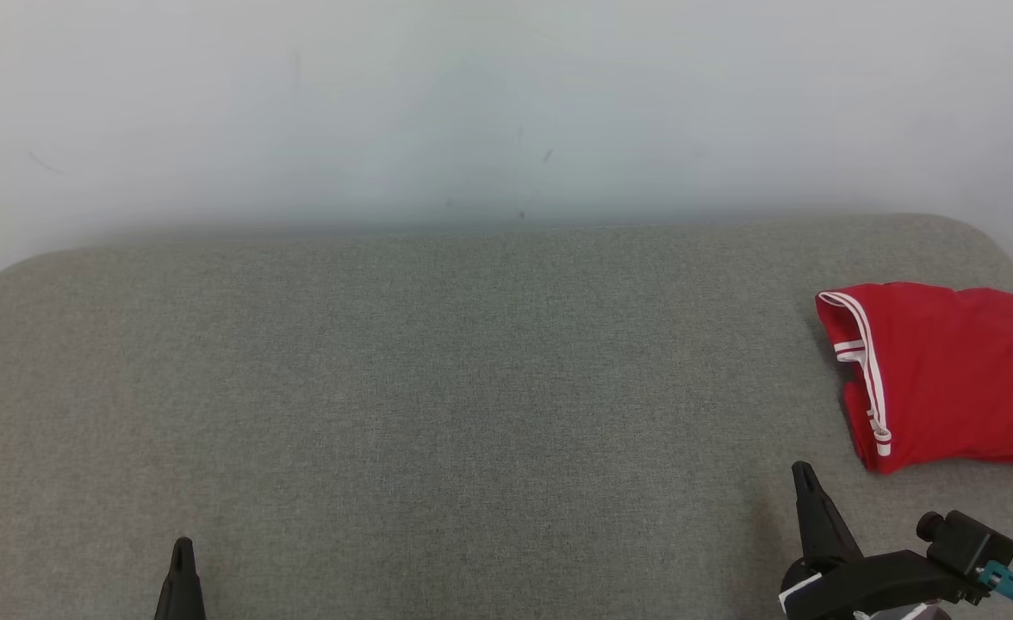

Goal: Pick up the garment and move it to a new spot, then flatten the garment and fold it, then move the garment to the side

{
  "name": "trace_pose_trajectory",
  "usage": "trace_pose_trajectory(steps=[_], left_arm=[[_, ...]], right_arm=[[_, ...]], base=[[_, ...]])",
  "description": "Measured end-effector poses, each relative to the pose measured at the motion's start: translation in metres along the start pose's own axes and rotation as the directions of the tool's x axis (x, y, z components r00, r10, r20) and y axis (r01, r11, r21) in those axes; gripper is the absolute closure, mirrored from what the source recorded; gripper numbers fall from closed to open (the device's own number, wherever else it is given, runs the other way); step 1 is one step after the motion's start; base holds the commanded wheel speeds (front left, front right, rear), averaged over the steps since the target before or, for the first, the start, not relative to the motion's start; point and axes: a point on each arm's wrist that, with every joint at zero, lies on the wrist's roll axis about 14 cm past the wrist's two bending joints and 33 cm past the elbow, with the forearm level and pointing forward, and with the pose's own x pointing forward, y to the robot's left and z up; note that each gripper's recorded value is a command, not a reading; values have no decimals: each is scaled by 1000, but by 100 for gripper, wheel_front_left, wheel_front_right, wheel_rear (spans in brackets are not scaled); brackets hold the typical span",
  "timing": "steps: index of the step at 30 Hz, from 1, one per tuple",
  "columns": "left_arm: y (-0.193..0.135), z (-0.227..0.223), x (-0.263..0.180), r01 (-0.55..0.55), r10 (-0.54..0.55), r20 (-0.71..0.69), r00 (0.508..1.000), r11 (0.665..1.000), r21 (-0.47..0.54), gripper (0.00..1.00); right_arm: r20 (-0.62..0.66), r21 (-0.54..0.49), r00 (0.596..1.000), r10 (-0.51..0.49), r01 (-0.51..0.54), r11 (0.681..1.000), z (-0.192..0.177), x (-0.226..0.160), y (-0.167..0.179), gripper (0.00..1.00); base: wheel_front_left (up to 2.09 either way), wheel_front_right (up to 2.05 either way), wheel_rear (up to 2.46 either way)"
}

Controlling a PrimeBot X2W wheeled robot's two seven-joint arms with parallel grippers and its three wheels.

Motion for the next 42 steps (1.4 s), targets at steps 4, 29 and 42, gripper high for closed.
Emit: trace_pose_trajectory(steps=[4,29,42], left_arm=[[-1,1,2,0,0,-3,1000,999,-50,100],[-7,6,11,5,-11,-15,1000,949,-315,100],[-12,9,15,17,-29,-19,999,902,-431,100]], right_arm=[[2,59,1000,-6,6,998,1,0,-2,100],[31,367,999,-14,2,930,13,6,-3,100],[43,502,999,-16,-8,865,17,7,-4,100]], base=[[0,0,0],[0,0,0],[0,0,0]])
